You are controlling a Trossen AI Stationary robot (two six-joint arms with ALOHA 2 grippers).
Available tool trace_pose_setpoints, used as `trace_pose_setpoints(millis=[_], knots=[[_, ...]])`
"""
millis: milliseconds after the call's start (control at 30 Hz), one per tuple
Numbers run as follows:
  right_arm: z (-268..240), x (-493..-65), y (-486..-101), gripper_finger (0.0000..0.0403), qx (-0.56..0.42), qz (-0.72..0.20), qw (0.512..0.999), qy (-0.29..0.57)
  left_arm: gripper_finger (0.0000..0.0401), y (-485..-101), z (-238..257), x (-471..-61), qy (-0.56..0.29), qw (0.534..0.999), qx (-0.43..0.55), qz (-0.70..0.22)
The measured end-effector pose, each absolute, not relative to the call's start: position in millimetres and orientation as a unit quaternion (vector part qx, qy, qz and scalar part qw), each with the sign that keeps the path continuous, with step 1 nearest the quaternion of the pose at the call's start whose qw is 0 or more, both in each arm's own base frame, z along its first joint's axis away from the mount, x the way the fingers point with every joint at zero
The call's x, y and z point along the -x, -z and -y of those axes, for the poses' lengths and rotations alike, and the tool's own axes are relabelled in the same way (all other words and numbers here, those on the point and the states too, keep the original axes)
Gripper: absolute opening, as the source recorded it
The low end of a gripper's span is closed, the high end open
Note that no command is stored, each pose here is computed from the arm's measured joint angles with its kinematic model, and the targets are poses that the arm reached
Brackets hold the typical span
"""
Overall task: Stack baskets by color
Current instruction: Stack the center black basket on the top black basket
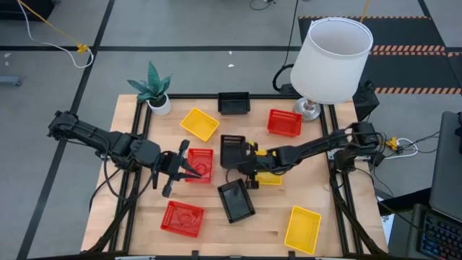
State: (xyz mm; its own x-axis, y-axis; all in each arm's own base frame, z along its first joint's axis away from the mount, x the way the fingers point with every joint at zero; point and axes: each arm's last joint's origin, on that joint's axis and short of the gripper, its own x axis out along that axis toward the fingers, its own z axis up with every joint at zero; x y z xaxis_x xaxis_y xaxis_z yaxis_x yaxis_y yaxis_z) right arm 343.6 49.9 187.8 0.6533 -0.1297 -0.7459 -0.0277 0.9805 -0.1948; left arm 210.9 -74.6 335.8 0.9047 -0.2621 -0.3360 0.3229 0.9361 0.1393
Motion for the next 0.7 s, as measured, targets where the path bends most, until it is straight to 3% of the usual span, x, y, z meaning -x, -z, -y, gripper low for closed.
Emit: trace_pose_setpoints(millis=[333,500,700], knots=[[-90.2,-317.2,-236.8,0.0005,0.210,-0.338,0.916,-0.046,0.0041,-326.8,81.8,-218.7,0.132,0.964,-0.155,-0.171],[-101.8,-303.2,-250.4,0.0007,0.218,-0.327,0.917,-0.068,0.0111,-320.4,87.8,-235.0,0.086,0.965,-0.187,-0.159],[-111.3,-291.3,-246.3,0.0008,0.255,-0.359,0.892,-0.098,0.0209,-316.1,97.0,-250.4,0.123,0.967,-0.180,-0.129]])
